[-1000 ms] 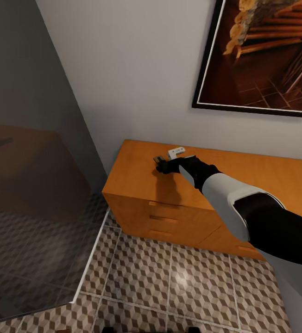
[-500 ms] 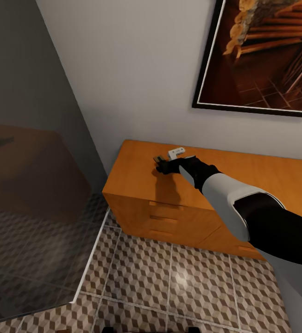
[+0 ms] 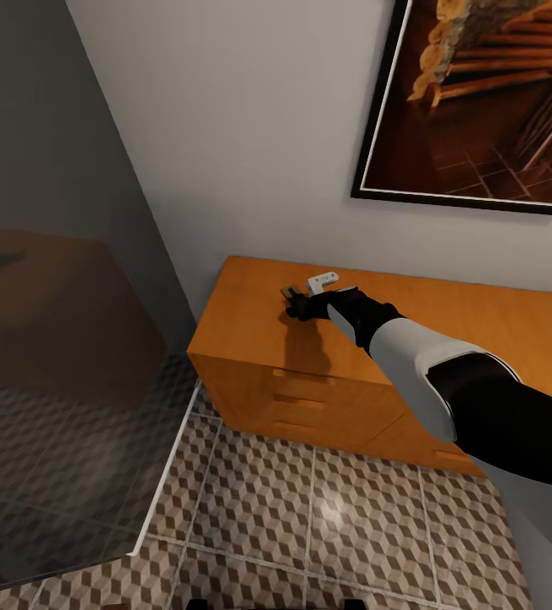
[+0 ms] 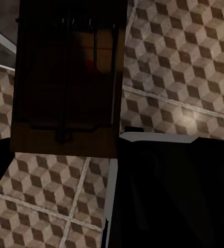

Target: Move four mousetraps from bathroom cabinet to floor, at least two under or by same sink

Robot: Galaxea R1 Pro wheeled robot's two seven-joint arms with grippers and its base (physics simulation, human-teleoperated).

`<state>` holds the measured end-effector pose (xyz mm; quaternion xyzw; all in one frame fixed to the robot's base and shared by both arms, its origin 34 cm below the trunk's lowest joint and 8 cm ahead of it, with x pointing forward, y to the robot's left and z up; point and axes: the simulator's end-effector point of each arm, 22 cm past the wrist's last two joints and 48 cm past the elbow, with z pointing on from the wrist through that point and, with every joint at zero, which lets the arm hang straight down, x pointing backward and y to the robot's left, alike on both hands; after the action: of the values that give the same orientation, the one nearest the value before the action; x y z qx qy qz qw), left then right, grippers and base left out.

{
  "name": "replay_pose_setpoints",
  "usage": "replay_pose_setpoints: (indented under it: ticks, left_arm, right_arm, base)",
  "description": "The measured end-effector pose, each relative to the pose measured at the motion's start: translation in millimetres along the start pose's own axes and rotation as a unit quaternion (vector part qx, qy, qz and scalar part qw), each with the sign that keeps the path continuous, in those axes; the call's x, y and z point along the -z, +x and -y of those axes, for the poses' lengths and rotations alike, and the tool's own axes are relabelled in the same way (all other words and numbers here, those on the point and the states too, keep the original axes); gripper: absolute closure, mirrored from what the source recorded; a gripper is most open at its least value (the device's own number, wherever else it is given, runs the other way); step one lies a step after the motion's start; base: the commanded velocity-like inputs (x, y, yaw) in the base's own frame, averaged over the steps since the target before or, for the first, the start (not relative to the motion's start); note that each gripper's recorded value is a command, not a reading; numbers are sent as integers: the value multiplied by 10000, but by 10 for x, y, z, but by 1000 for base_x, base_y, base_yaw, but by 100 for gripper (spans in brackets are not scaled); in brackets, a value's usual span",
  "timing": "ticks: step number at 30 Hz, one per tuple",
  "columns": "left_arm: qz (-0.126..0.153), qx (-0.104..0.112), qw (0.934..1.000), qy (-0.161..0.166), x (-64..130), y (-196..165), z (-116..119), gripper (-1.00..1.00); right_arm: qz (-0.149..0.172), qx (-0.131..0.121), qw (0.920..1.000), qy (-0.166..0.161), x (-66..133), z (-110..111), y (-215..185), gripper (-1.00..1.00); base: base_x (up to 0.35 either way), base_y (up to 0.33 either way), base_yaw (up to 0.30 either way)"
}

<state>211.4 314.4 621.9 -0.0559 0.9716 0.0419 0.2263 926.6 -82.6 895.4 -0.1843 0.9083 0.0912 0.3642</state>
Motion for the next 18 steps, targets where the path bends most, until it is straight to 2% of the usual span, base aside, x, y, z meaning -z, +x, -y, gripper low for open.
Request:
replay_pose_setpoints:
  ticks: [14,15,18]
  left_arm:
    - [-2,0,10000,0,1,1,-1,100]
    - [-2,0,10000,0,1,2,-1,100]
    - [-3,0,10000,-1,1,2,-1,100]
  right_arm:
    - [-1,18,10000,1,0,0,2,-100]
    - [-1,18,10000,1,0,0,1,100]
    - [-2,20,10000,1,0,0,2,100]
  base:
    - [0,0,0]
    - [0,0,0]
    - [0,0,0]
